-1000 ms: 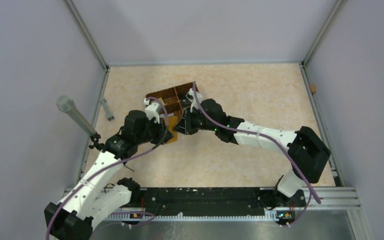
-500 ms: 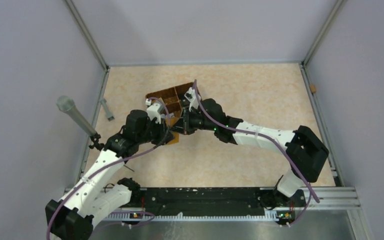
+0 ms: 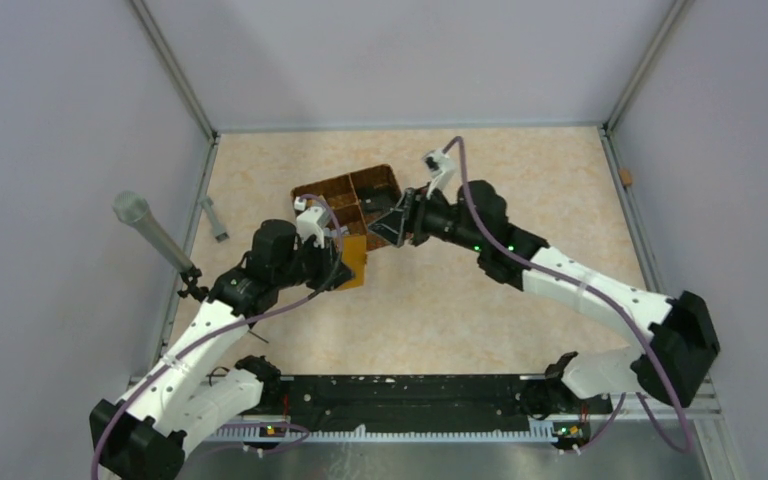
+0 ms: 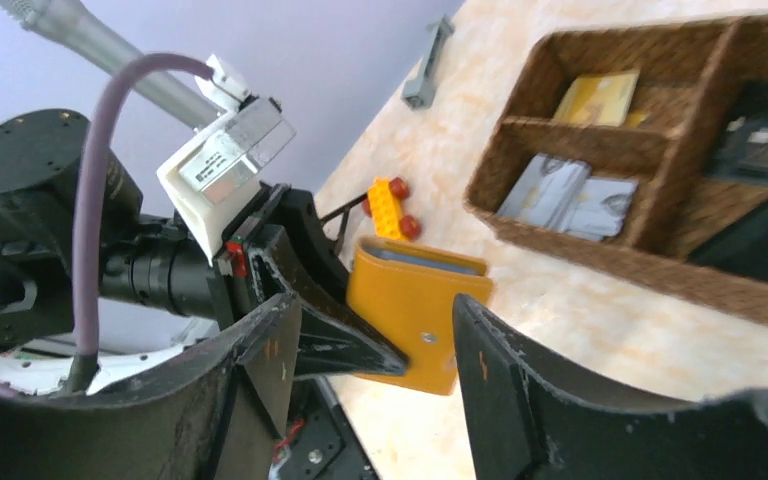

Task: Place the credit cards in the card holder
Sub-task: Close the card holder.

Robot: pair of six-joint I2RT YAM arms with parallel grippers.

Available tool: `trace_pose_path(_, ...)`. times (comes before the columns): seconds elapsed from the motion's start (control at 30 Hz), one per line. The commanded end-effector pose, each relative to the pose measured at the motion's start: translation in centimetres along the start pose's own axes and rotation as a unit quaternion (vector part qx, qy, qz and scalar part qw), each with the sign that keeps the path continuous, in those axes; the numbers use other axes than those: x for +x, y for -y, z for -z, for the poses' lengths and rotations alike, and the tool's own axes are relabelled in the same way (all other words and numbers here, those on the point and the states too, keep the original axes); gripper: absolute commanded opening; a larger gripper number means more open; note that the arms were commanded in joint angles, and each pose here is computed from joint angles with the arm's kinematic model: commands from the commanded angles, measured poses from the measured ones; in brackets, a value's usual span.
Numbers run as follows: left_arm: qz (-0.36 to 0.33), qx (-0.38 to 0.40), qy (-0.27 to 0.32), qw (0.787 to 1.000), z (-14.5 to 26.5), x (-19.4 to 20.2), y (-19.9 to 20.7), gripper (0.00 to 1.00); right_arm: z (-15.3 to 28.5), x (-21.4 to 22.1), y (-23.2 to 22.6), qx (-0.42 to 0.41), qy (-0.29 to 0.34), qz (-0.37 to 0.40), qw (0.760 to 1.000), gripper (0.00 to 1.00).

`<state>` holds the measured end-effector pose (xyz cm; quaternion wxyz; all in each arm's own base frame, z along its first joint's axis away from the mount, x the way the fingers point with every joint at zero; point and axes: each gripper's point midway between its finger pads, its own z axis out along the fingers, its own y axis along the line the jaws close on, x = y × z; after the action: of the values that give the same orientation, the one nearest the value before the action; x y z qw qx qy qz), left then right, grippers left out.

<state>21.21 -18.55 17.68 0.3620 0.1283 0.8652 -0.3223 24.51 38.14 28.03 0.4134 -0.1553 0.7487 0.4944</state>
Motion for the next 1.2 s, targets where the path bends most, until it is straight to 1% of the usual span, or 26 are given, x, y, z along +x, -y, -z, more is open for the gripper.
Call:
trace_pose_path(0.0, -0.029, 0.069, 0.071, 0.995, 1.5, -3.8, 3.4, 0.00, 4.0, -1.9, 1.0, -0.022, 0.034, 0.031, 0.999, 0.63)
trace_pose_path(0.03, -0.031, 0.085, 0.079, 0.993, 1.8, -4.0, 4.1, 0.00, 4.9, -0.9, 1.0, -0.050, 0.022, 0.032, 0.998, 0.66)
trace_pose_path(0.07, -0.031, 0.102, 0.087, 0.990, 2.1, -4.3, 4.7, 0.00, 5.8, -1.2, 0.2, -0.082, 0.029, 0.038, 0.995, 0.69)
trace_pose_path(0.1, -0.031, 0.123, 0.093, 0.988, 2.5, -4.5, 5.5, 0.00, 6.6, -0.2, 0.3, -0.109, 0.021, 0.037, 0.993, 0.71)
trace_pose_path(0.2, -0.030, 0.192, 0.111, 0.974, 3.9, -5.2, 8.3, 0.00, 9.2, 1.2, -2.2, -0.210, 0.016, 0.058, 0.976, 0.76)
trace_pose_path(0.3, -0.042, 0.263, 0.123, 0.956, 5.9, -5.7, 11.1, 0.00, 10.8, 2.1, -4.3, -0.279, 0.004, 0.064, 0.958, 0.77)
trace_pose_path(0.37, -0.055, 0.300, 0.131, 0.943, 7.4, -5.8, 12.5, 0.00, 11.4, 2.1, -5.2, -0.309, 0.006, 0.061, 0.949, 0.77)
trace_pose_path(0.47, -0.072, 0.343, 0.138, 0.926, 8.9, -5.8, 14.1, 0.00, 11.7, 1.6, -6.2, -0.336, 0.015, 0.066, 0.939, 0.77)
trace_pose_path(0.57, -0.076, 0.370, 0.126, 0.917, 9.5, -5.4, 14.8, 0.00, 12.0, 0.6, -7.3, -0.366, 0.029, 0.070, 0.927, 0.76)
trace_pose_path(0.7, -0.081, 0.389, 0.117, 0.910, 9.9, -4.8, 15.2, 0.00, 11.9, -0.3, -8.4, -0.397, 0.036, 0.069, 0.915, 0.70)
trace_pose_path(0.8, -0.085, 0.399, 0.110, 0.906, 10.2, -4.6, 15.5, 0.00, 11.5, -0.6, -8.5, -0.407, 0.037, 0.063, 0.910, 0.65)
trace_pose_path(0.87, -0.087, 0.403, 0.108, 0.905, 10.3, -4.5, 15.6, 0.00, 11.5, -0.8, -8.8, -0.421, 0.040, 0.059, 0.904, 0.64)
trace_pose_path(0.97, -0.089, 0.403, 0.108, 0.904, 10.3, -4.4, 15.6, 0.00, 11.3, -0.9, -9.2, -0.436, 0.037, 0.050, 0.898, 0.58)
trace_pose_path(1.07, -0.089, 0.402, 0.105, 0.905, 10.1, -4.3, 15.5, 0.00, 10.8, -0.8, -9.2, -0.436, 0.036, 0.047, 0.898, 0.54)
trace_pose_path(1.17, -0.087, 0.400, 0.102, 0.907, 9.9, -4.3, 15.3, 0.00, 10.5, -0.8, -9.1, -0.434, 0.034, 0.042, 0.899, 0.52)
